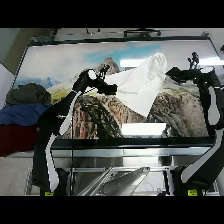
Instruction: Fold the shirts.
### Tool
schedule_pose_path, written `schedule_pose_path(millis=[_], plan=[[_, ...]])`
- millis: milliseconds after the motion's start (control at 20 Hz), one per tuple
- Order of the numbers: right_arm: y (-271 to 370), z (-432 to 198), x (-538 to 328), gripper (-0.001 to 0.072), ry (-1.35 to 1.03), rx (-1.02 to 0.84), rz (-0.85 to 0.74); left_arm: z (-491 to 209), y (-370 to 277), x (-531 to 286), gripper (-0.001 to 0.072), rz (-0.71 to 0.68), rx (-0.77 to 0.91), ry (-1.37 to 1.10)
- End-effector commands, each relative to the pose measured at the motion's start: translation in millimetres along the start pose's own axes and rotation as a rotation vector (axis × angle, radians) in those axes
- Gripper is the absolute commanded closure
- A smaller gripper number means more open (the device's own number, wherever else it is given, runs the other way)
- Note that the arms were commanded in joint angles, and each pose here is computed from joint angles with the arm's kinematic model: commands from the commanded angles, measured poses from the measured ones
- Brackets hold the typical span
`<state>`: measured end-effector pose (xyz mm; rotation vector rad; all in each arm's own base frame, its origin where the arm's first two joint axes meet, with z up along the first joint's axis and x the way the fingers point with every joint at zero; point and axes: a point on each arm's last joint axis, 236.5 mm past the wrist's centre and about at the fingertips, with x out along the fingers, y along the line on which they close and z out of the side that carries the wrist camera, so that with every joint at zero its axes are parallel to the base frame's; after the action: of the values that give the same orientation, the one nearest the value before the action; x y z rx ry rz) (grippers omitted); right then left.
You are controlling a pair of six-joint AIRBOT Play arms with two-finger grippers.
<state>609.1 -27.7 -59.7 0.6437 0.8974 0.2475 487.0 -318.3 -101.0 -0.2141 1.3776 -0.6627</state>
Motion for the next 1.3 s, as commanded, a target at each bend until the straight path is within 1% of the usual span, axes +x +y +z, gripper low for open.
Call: schedule_pose_path(millis=[0, 50, 100, 150, 200, 250, 300, 350, 550, 700, 750, 850, 950, 1000, 1050, 1100, 1150, 1250], plan=[[16, -5, 34, 0.0226, -0.024, 0.03, 0.061, -14, 3, -6, 0.0692, -0.01, 0.009, 0.069], [20, -11, 43, 0.0285, -0.01, 0.025, 0.066, -17, 3, -6, 0.0692, -0.011, 0.01, 0.081], [22, -16, 51, 0.0288, 0.002, 0.021, 0.07, -20, 3, -7, 0.0692, -0.013, 0.02, 0.092], [25, -18, 56, 0.0345, 0.009, 0.016, 0.074, -22, 2, -7, 0.0692, -0.015, 0.031, 0.102], [26, -18, 58, 0.0447, 0.01, 0.022, 0.075, -24, 2, -7, 0.0692, -0.016, 0.036, 0.111], [25, -18, 58, 0.0499, 0.011, 0.035, 0.073, -26, 2, -7, 0.0692, -0.018, 0.042, 0.118], [27, -18, 56, 0.0657, 0.017, 0.04, 0.08, -27, 2, -8, 0.0692, -0.018, 0.043, 0.122], [30, -17, 52, 0.0692, 0.026, 0.043, 0.09, -28, 2, -8, 0.0692, -0.019, 0.054, 0.125], [55, 6, -2, 0.0695, 0.019, -0.006, 0.135, -25, 7, -41, 0.0692, -0.022, 0.063, 0.122], [87, 31, -79, 0.0695, -0.014, -0.074, 0.178, -7, 9, -112, 0.0692, -0.03, 0.055, 0.028], [100, 37, -107, 0.0696, -0.03, -0.103, 0.189, 1, 3, -141, 0.0692, -0.053, 0.067, -0.023], [131, 51, -171, 0.0695, -0.093, -0.173, 0.204, 10, -29, -215, 0.0692, -0.166, 0.136, -0.149], [178, 61, -244, 0.0695, -0.195, -0.246, 0.249, 6, -68, -290, 0.0691, -0.295, 0.216, -0.268], [205, 59, -277, 0.0695, -0.239, -0.283, 0.284, 1, -85, -329, 0.0691, -0.347, 0.239, -0.334], [233, 53, -311, 0.0695, -0.28, -0.332, 0.312, -5, -97, -362, 0.0691, -0.373, 0.26, -0.391], [253, 45, -336, 0.0695, -0.312, -0.383, 0.306, -15, -106, -392, 0.0691, -0.382, 0.283, -0.441], [270, 33, -357, 0.0695, -0.326, -0.427, 0.287, -25, -112, -416, 0.0691, -0.366, 0.304, -0.478], [281, 5, -378, 0.0695, -0.298, -0.463, 0.219, -45, -116, -446, 0.0691, -0.318, 0.333, -0.519]])
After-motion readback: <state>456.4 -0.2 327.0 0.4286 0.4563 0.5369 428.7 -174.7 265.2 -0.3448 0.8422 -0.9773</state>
